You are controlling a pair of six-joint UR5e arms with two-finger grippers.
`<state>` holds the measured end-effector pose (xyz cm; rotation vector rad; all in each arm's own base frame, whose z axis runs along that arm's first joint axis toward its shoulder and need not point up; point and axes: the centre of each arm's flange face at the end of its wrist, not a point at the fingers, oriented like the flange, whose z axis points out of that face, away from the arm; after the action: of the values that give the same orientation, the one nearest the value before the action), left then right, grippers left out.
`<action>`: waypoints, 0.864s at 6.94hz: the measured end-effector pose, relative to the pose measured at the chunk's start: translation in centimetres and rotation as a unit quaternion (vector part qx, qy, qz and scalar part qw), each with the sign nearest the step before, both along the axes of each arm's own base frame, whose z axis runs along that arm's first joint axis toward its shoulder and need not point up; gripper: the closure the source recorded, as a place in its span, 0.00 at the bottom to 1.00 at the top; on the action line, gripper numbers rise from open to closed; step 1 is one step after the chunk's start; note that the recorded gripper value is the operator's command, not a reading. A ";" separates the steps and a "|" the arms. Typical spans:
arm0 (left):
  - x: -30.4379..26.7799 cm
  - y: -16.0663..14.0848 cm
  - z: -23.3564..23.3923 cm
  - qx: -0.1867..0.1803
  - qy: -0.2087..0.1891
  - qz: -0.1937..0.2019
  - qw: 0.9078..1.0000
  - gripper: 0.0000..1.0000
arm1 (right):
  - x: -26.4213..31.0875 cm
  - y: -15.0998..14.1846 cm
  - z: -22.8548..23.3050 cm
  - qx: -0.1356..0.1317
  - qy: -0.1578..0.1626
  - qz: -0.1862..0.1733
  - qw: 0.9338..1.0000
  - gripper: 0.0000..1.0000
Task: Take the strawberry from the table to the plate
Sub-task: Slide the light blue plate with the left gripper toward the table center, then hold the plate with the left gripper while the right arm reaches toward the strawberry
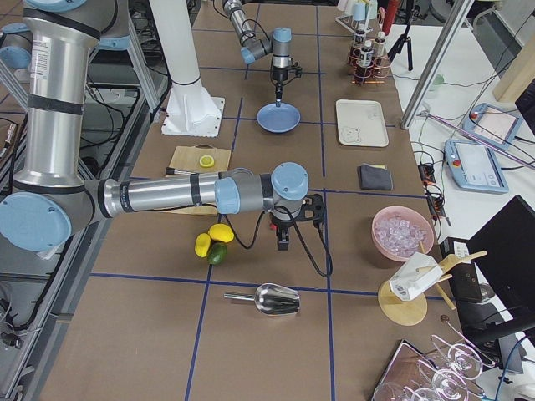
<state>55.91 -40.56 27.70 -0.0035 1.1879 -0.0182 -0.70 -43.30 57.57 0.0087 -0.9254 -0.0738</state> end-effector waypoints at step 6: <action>-0.4 -0.1 1.2 0.000 -0.008 -0.002 1.000 0.23 | -2.5 0.0 -0.4 0.003 -0.001 -0.027 1.000 0.00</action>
<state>55.47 -40.68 28.94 -0.0005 1.1719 -0.0215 -3.24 -43.28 57.17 -0.0119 -0.9280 -0.1269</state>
